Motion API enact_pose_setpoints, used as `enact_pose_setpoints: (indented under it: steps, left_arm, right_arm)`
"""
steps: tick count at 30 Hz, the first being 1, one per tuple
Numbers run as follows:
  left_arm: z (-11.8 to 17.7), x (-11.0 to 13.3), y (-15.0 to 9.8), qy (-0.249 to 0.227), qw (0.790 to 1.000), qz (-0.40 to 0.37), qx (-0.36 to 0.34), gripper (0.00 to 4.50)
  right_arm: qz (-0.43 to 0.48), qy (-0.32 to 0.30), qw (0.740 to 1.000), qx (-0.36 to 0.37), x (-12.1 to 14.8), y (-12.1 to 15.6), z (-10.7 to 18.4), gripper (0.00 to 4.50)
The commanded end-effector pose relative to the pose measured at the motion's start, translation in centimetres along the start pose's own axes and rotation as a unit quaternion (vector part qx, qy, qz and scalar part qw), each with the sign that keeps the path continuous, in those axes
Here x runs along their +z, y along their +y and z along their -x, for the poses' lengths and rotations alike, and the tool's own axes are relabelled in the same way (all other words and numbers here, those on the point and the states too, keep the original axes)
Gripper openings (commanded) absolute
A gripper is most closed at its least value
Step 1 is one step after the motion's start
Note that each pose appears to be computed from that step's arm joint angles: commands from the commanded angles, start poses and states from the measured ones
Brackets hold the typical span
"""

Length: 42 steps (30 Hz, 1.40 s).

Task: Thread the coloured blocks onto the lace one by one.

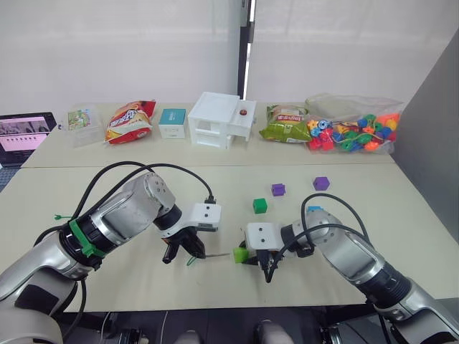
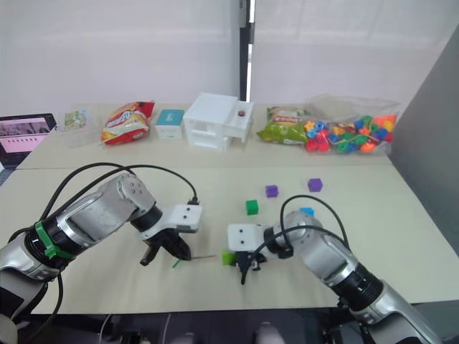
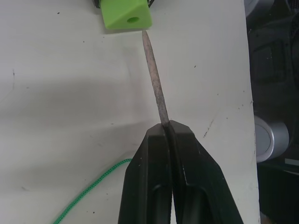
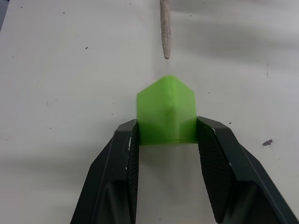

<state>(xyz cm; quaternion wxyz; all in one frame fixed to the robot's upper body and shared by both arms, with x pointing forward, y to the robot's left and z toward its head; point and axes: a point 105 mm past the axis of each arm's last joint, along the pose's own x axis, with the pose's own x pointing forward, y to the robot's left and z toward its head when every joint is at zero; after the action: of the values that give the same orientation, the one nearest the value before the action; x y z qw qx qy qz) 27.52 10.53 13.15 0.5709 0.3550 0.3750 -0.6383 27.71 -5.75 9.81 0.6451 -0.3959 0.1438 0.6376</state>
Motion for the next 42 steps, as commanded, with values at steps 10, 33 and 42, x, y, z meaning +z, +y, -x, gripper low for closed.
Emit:
enact_pose_setpoints:
  steps: [10, 33, 42]
  left_arm:
    - [-0.7, 1.1, 0.6, 0.013, 1.0, -0.02, 0.011, 0.02]
    - [-0.3, 1.0, 1.0, 0.012, 1.0, -0.014, 0.022, 0.02]
    - [-1.0, 2.6, 0.8, -0.012, 1.0, -0.014, 0.021, 0.02]
  right_arm:
    - [-0.006, 0.017, 1.0, 0.01, -0.3, 0.7, -0.8, 1.31]
    - [-0.008, 0.023, 1.0, 0.012, -0.7, 0.9, -0.8, 1.31]
    - [-0.007, 0.022, 1.0, 0.015, -0.5, 1.0, -1.0, 1.31]
